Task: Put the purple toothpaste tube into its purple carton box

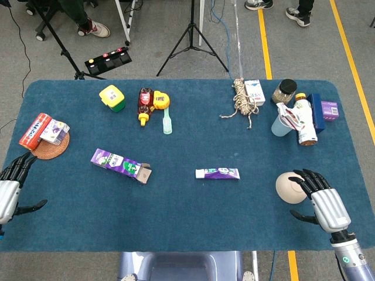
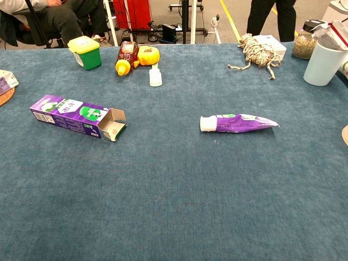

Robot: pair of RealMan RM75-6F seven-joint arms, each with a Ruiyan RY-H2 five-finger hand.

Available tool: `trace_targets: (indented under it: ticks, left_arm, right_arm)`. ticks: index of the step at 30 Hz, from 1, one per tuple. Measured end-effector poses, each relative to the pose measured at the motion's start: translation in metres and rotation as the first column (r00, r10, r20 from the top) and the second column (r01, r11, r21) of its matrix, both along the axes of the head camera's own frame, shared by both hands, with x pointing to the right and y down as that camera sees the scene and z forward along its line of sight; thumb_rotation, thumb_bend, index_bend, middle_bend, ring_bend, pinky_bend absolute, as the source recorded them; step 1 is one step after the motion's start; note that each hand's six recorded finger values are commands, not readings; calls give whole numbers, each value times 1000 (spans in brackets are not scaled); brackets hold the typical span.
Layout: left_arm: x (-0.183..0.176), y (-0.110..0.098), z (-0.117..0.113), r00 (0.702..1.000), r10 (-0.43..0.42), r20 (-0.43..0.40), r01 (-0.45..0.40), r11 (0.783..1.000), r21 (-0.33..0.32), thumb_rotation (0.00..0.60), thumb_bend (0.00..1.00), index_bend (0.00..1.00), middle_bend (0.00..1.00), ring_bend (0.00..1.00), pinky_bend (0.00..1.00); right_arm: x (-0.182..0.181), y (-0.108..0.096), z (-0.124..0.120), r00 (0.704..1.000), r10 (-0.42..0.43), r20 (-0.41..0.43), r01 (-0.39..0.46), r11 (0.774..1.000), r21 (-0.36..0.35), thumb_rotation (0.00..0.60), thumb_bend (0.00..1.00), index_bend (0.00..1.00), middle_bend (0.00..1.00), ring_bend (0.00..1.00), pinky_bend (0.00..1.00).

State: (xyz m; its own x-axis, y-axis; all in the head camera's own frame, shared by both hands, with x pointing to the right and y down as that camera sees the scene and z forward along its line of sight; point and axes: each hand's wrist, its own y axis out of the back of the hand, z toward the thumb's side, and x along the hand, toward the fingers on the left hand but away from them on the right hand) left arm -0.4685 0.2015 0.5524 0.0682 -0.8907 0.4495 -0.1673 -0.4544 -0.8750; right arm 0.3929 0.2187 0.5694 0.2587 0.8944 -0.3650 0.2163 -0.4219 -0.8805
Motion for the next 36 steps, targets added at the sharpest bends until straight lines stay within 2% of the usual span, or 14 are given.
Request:
trace_targets:
  ticks: [5,14,20,23,30,36]
  left_arm:
    - [-1,1,0,1000,0,6,0,1000,-4,600,36,0,0,0,138]
    - [0,5,-5,1000,12,9,-12,1000,-11,600,37,0,0,0,138]
    - [-3,3,-5,1000,-6,16,6,1000,-11,600,36,0,0,0,138]
    - [-3,3,-4,1000,-9,13,9,1000,-21,600,36,0,0,0,138]
    - [-4,-1,-2,1000,-5,-6,5,999,-44,600,36,0,0,0,138]
    - [-2,-1,-1,1000,0,-11,-1,998,-57,600,37,0,0,0,138]
  right_arm:
    - [0,0,-1,1000,-2,-2,2,1000,-2,600,30,210,155,115,133]
    - [-10,-1,10,999,-40,4,40,998,-47,600,29,210,155,115,133]
    - [-24,-10,20,996,-87,1,86,993,-79,600,30,210,155,114,133]
    - [-39,-17,25,992,-124,3,123,988,-95,600,31,210,154,114,133]
    - [-103,-32,48,958,-280,-55,268,950,-163,600,34,210,153,119,161]
    - [-143,-49,72,948,-305,-90,279,934,-222,600,48,210,166,128,177]
